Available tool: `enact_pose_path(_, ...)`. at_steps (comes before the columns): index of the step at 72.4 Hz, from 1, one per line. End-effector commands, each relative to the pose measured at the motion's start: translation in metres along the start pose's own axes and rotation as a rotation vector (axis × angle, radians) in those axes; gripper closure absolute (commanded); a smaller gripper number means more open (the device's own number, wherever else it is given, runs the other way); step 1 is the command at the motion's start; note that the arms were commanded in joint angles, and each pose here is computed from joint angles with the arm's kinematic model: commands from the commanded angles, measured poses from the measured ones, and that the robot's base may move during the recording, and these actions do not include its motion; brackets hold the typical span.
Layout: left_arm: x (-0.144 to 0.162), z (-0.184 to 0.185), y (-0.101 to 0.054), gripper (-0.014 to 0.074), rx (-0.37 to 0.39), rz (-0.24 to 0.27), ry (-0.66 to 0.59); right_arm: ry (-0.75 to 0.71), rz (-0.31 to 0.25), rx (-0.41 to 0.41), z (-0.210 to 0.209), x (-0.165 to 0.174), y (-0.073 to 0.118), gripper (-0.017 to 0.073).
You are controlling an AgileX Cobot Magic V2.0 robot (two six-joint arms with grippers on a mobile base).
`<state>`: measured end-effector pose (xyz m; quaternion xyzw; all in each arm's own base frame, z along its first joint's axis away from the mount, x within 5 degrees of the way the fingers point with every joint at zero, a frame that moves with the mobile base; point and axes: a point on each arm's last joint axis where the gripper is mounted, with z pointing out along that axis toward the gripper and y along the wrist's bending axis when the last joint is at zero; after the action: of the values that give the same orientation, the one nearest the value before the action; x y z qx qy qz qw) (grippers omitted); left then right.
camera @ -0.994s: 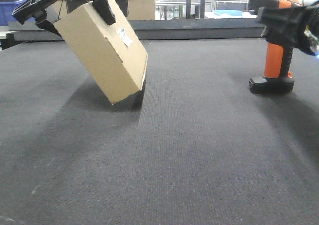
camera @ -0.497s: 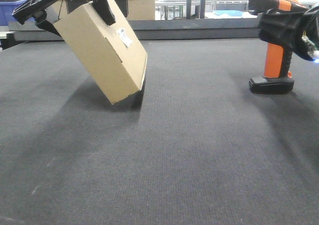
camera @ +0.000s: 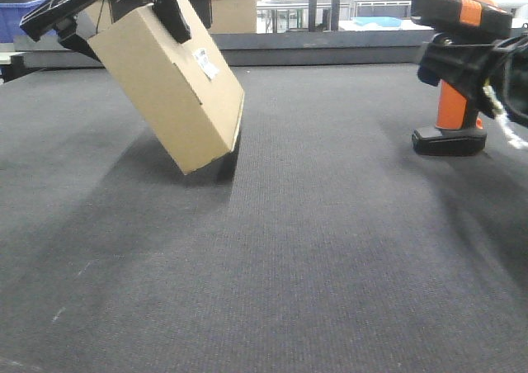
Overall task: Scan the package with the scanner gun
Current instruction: 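Move the right gripper toward the orange-and-black scanner gun's top, then close the right gripper on the scanner gun head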
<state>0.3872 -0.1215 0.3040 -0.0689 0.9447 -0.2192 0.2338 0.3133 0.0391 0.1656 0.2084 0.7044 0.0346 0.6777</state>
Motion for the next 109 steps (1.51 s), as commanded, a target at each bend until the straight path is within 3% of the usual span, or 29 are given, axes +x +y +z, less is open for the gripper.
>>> enact_pose_path(1,-0.001,-0.004,-0.004,0.0705,0.015,-0.004,-0.014,-0.039,0.002,-0.02,0.008,-0.002,0.006,0.0)
enact_pose_path(24,0.0,-0.004,-0.004,0.0705,0.015,-0.004,-0.012,-0.048,-0.011,-0.025,0.022,0.001,0.013,0.0)
enact_pose_path(55,0.0,-0.004,-0.004,0.0705,0.015,-0.004,-0.012,-0.054,-0.019,0.005,0.027,0.002,0.004,0.0)
enact_pose_path(62,0.0,-0.004,-0.004,0.0705,0.015,-0.004,-0.012,-0.054,-0.058,0.005,0.027,0.002,0.004,0.0)
enact_pose_path(75,0.0,-0.004,-0.004,0.0705,0.015,-0.004,-0.012,-0.056,-0.081,-0.032,0.029,0.001,0.005,0.0)
enact_pose_path(92,0.0,-0.004,-0.004,0.0705,0.015,-0.004,-0.012,-0.046,-0.07,-0.013,0.036,-0.003,0.001,0.0)
enact_pose_path(109,0.0,-0.004,-0.004,0.0705,0.014,-0.004,-0.008,-0.047,-0.051,-0.026,0.047,-0.01,0.009,0.0)
